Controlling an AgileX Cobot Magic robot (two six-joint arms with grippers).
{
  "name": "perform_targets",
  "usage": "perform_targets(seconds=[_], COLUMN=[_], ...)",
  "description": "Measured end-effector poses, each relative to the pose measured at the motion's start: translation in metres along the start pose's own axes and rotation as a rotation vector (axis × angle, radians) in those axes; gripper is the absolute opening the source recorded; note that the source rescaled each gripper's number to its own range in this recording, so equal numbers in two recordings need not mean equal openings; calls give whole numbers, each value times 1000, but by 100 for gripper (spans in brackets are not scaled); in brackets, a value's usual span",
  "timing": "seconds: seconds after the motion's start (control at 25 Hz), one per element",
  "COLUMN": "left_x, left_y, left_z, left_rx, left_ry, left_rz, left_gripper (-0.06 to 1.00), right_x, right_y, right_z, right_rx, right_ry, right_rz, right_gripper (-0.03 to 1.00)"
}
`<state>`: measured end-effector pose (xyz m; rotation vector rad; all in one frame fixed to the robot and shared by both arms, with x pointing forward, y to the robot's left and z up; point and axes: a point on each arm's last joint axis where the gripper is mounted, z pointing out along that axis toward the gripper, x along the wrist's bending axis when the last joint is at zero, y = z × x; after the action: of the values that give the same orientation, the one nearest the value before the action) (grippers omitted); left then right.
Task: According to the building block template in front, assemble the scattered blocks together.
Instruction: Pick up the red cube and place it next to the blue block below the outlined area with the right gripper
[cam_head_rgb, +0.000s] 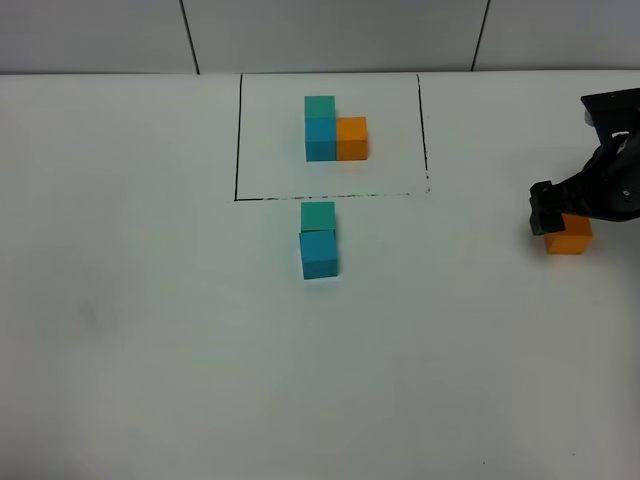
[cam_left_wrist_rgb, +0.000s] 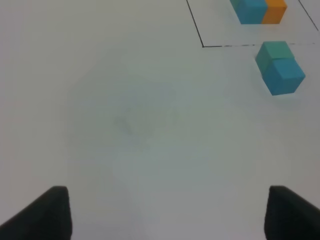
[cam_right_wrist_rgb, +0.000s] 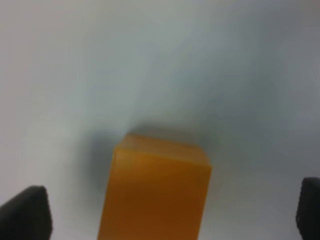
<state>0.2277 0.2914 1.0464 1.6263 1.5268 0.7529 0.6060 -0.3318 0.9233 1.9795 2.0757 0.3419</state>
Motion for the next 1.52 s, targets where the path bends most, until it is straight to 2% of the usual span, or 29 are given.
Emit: perform_targets(seconds=[0.28, 0.4, 0.48, 0.6, 0.64, 0.68, 0.84, 0.96, 1.04, 1.08, 1.24, 1.36, 1.52], left_x=[0, 0, 0, 0, 0, 0, 0, 0, 0, 0, 0, 0, 0], left_y=[0, 0, 0, 0, 0, 0, 0, 0, 0, 0, 0, 0, 0], left_z=[0, 0, 0, 0, 0, 0, 0, 0, 0, 0, 0, 0, 0], left_rx=[0, 0, 0, 0, 0, 0, 0, 0, 0, 0, 0, 0, 0], left_ry=[0, 0, 0, 0, 0, 0, 0, 0, 0, 0, -1, -1, -1], left_rz=[0, 0, 0, 0, 0, 0, 0, 0, 0, 0, 0, 0, 0], left_gripper=[64, 64, 64, 64, 64, 64, 64, 64, 64, 64, 64, 64, 64], right_x=[-8, -8, -8, -8, -8, -8, -2, 17, 40, 55, 114, 150, 187], right_y=[-8, -7, -7, -7, -8, -8, -7, -1, 2, 2, 1, 5, 20], right_z=[22, 25, 25, 25, 25, 25, 21, 6, -5, -9, -14, -9, -8], right_rx=[58, 50, 46, 50, 55, 59, 65, 33, 32, 40, 120, 134, 105], right_ry=[4, 3, 2, 4, 5, 6, 4, -17, -29, -27, 49, 117, 163], right_rz=[5, 3, 3, 11, 13, 14, -20, -208, -445, -610, -1106, -1284, -1379], right_gripper=[91, 79, 65, 34, 15, 0, 2, 2, 2, 2, 2, 2, 2])
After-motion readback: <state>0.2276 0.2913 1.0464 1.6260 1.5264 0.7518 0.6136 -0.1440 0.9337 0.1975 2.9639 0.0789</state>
